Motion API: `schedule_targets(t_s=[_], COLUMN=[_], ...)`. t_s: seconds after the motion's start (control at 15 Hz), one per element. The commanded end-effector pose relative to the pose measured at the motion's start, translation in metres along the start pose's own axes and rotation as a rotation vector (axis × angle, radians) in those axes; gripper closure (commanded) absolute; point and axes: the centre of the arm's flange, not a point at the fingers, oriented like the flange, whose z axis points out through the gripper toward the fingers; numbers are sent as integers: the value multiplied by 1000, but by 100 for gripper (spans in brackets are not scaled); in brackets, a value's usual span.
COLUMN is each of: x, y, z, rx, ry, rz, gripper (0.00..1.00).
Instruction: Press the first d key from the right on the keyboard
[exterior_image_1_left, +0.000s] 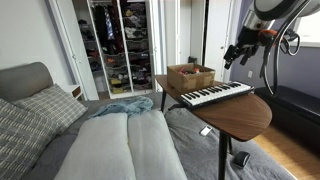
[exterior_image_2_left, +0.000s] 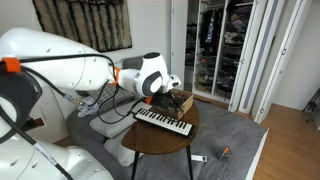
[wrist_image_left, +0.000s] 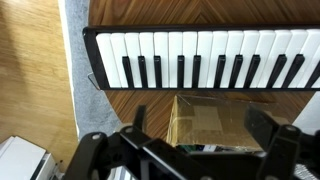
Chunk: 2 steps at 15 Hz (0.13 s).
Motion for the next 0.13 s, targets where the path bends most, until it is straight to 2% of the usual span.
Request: schedule_targets(t_s=[0.0, 0.07], x=[0, 0], y=[0, 0], z=[0, 0], rx=[0, 0], ry=[0, 0], rz=[0, 0], gripper=[0, 0])
